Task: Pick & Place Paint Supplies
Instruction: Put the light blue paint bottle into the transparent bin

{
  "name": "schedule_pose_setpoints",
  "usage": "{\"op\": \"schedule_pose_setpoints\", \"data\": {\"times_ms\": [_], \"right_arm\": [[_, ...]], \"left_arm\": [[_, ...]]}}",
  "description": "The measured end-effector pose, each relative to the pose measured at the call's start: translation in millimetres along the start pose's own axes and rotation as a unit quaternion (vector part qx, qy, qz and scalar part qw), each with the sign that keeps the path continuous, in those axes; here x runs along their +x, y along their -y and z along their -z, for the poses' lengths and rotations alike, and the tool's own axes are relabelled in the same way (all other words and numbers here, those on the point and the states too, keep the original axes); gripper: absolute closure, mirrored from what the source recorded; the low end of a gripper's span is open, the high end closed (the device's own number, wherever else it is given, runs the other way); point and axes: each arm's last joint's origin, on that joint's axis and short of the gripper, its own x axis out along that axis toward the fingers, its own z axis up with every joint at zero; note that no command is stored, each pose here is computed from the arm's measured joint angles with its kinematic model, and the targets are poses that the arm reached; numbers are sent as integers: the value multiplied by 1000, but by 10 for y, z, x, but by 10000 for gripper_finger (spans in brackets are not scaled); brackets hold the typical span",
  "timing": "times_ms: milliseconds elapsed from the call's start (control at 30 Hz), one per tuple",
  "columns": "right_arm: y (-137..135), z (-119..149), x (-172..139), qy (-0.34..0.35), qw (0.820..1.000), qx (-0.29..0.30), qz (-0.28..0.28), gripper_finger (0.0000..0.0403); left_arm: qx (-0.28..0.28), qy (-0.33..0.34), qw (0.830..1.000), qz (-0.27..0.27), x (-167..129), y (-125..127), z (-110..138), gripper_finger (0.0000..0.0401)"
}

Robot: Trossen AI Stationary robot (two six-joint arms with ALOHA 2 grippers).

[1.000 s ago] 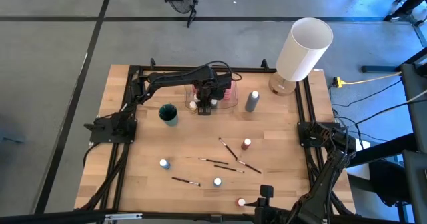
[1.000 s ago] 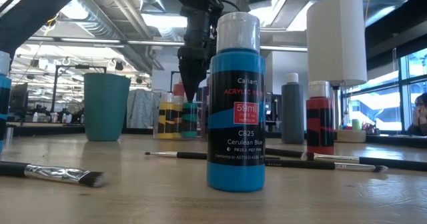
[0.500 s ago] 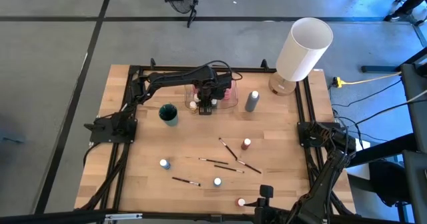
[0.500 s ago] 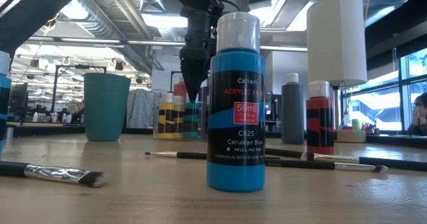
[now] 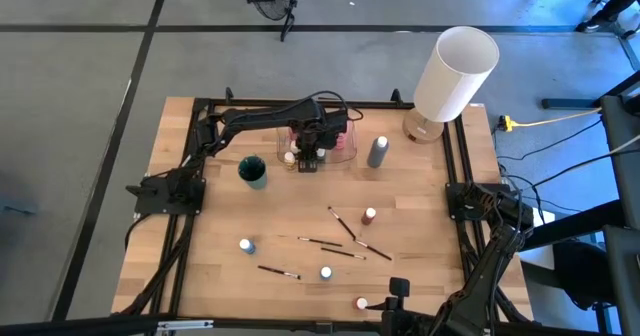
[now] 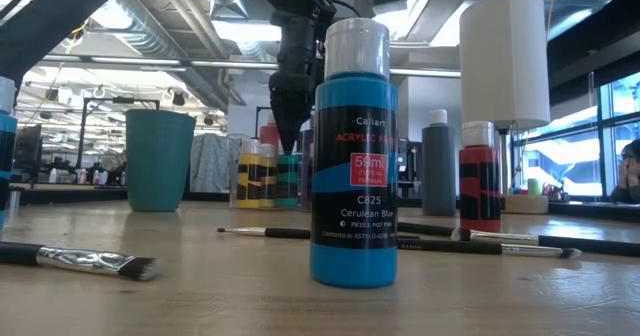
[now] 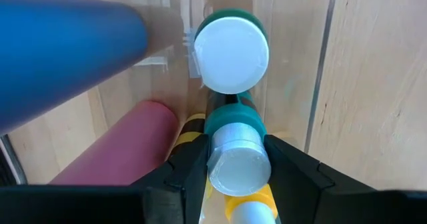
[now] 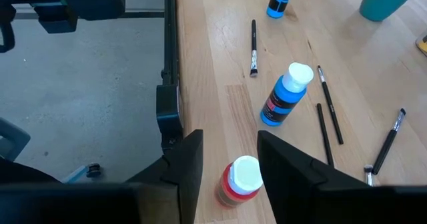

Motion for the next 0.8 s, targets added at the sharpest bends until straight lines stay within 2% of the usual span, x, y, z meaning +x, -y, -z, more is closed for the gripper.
{"op": "schedule_pose_setpoints", "data": {"times_ms": [533,800], "right_arm": [[-4,2,0,-5,1000,1,-4,259],[-4,3,0,-6,1000,1,-5,259]], "left_arm": [[-1,5,1000,-1,36,-5,-30,262],[-18,5,1000,-3,37,-6,-30,254]]}}
